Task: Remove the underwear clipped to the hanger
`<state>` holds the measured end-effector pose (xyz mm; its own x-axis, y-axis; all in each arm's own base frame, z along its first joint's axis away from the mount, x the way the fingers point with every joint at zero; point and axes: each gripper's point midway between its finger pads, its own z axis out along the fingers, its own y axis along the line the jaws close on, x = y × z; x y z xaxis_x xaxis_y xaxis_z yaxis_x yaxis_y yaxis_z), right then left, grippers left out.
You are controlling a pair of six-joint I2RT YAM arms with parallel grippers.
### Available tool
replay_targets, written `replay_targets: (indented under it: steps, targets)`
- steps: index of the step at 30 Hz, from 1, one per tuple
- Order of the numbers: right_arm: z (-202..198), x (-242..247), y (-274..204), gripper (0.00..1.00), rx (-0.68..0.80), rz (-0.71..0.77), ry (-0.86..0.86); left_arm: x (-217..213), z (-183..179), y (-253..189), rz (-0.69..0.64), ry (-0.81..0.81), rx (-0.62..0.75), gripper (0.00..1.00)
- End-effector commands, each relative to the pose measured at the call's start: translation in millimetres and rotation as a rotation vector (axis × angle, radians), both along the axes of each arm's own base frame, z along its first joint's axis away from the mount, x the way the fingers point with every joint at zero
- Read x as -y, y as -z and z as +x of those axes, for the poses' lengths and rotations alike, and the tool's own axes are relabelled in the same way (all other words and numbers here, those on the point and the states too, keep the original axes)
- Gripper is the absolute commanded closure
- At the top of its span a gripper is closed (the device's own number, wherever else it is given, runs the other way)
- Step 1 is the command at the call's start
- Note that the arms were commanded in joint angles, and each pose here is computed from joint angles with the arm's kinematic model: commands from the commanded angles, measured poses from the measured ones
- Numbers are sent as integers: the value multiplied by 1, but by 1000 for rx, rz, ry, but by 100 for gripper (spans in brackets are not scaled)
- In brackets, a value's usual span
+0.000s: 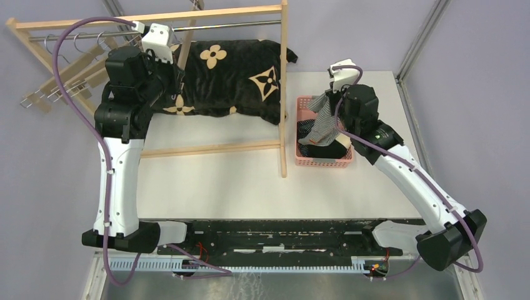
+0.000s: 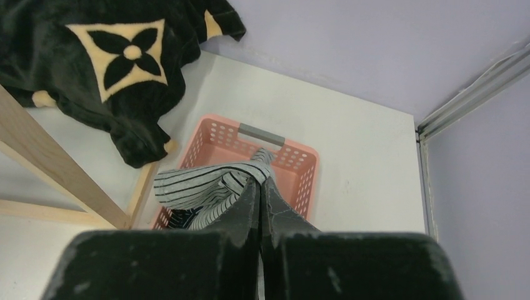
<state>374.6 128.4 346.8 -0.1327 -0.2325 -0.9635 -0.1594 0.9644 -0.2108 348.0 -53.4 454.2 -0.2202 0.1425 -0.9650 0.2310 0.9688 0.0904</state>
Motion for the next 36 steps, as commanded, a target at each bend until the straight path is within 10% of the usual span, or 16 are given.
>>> replay_targets:
  steps: [1, 11, 14, 18, 36]
  targets:
    - [14, 3, 6, 99, 8, 19, 37, -9, 0, -12, -39, -66, 70, 89]
    - [44, -1, 76, 99, -160, 31, 54, -11, -12, -10, -63, -80, 78, 65]
    - [51, 1, 97, 46, -218, 37, 63, -14, -15, -12, -64, -92, 85, 55]
    - [51, 0, 99, 25, -218, 43, 59, -18, -23, -18, -74, -114, 107, 48]
    - [-4, 74, -44, 0, 178, 55, 280, -51, -87, -78, -111, -254, 351, 43]
